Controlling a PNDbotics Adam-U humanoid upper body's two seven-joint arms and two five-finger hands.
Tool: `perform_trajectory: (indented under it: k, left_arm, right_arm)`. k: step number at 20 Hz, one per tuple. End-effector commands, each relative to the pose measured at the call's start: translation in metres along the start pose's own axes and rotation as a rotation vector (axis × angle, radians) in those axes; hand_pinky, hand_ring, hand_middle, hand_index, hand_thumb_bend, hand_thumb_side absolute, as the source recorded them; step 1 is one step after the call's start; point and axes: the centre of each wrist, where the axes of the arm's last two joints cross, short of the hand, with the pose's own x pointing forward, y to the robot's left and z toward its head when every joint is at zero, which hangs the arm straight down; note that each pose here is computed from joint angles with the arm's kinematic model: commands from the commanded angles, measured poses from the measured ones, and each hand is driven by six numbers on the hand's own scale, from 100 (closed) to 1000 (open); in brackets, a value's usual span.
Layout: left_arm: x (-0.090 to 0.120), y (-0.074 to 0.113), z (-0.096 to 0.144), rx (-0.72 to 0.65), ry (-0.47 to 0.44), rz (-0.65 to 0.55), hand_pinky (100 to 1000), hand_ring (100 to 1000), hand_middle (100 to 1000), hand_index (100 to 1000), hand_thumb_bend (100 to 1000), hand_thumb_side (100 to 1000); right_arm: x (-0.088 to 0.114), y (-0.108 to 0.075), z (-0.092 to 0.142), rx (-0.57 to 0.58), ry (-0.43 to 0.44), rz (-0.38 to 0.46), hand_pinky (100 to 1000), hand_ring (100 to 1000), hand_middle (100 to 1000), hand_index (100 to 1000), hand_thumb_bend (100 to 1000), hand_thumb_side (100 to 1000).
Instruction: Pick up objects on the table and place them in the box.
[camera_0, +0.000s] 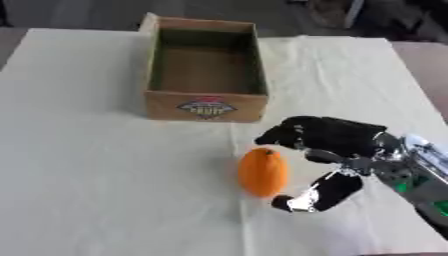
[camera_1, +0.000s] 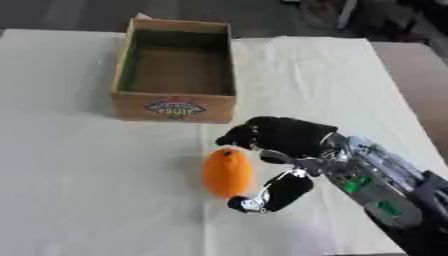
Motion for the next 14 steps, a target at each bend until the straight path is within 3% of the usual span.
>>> perform_trajectory:
  k: [1,14]
  left_arm:
    - [0.0063,-0.002,-0.0054,-0.03,-0.02,-0.014,414,491,503,596,100,669]
    - [0.0046,-0.0039,-0.0044,-0.041,-0.019,-0.011,413,491,503,594,100,672]
  right_arm:
    - [-0.0013,-0.0091,0.0042,0.006,0.028,0.015,960,881,880,1000,428,740]
    - [-0.0012,-0.0077,-0.0056,0.035,0.074,-0.04,946,860,848,1000,365,768]
